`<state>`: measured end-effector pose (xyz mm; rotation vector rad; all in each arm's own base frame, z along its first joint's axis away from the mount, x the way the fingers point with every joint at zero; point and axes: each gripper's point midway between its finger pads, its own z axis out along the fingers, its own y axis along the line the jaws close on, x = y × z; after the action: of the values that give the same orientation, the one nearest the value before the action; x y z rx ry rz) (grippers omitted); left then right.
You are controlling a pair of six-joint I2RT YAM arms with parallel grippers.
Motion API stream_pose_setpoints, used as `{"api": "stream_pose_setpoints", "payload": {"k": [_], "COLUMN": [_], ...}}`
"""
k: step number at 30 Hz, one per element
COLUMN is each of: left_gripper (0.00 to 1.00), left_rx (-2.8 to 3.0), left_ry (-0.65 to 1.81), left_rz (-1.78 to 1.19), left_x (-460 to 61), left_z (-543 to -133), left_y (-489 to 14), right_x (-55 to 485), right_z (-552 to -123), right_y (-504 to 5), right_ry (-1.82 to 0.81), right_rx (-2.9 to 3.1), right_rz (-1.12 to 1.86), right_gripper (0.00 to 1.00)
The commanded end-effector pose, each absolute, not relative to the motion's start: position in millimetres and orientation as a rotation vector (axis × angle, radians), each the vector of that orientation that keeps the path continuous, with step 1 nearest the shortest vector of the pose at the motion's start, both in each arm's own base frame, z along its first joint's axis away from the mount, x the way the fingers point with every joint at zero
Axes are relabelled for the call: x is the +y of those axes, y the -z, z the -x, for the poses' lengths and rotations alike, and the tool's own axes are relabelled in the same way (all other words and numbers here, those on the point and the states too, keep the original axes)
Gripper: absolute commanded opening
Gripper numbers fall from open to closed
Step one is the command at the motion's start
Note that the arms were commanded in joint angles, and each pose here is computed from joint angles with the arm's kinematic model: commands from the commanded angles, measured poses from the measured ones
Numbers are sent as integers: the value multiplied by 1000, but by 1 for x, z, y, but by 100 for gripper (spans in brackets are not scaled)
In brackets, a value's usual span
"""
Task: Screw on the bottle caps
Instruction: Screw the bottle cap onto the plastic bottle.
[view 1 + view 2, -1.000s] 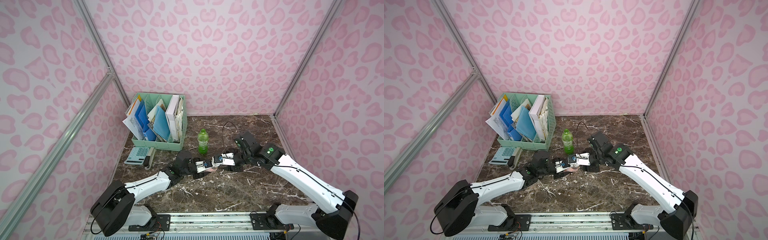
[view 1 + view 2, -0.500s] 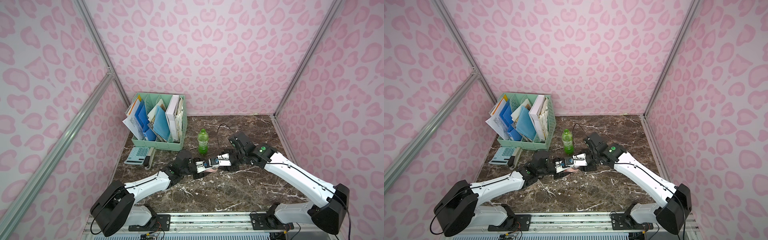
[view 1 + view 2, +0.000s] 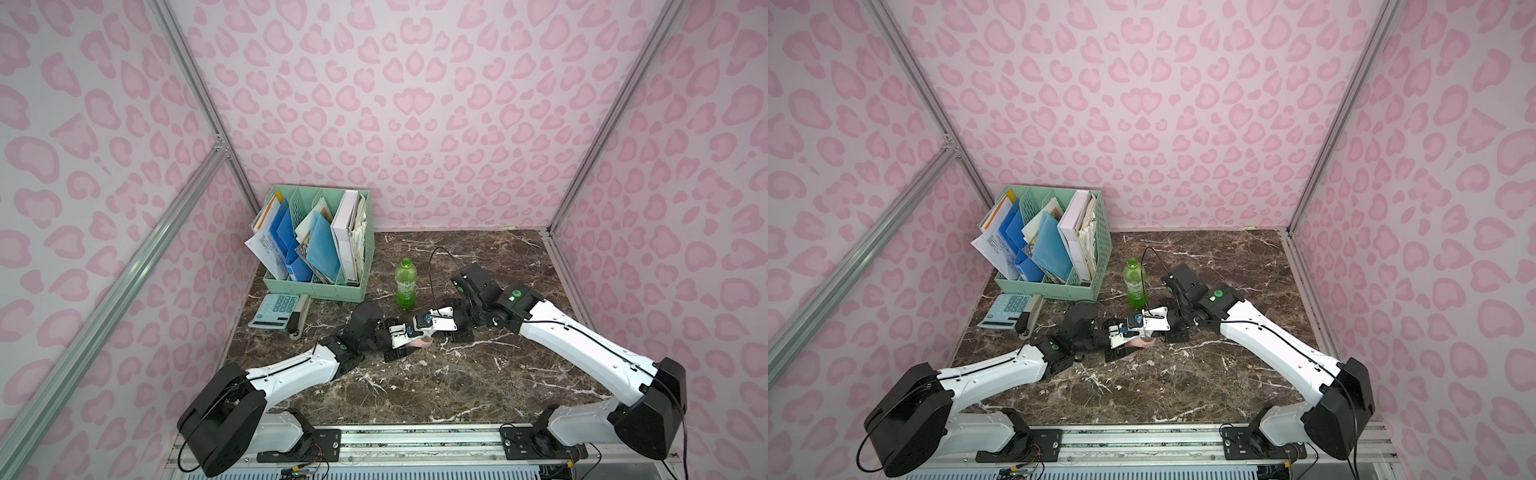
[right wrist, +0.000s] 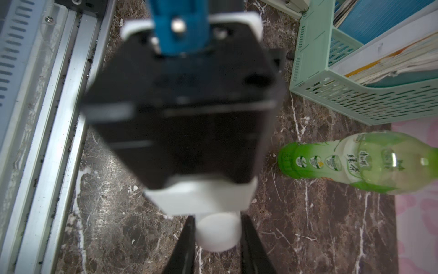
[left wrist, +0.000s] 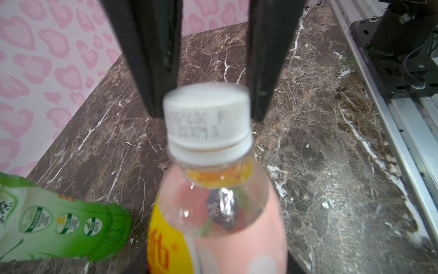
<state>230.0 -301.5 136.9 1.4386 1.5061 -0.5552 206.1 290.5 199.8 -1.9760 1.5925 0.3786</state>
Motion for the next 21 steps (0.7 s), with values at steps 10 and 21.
{"api": "stream_pose_setpoints", "payload": {"k": [10,21], "left_gripper": [42,42], "left_rx": [1352,1364], "left_ry": [392,360], "left_rz": [-1278,-1252], "left_x": [-308,-307], "left_z": [-243,-247], "left_y": [-175,-174], "right_x": [321,321], "right_z": [-233,-239], "right_y": [-216,-220], "right_ry": [-780,-1015], "right_rx": [2524,2645], "right_rz": [834,300], "right_gripper": [10,22]}}
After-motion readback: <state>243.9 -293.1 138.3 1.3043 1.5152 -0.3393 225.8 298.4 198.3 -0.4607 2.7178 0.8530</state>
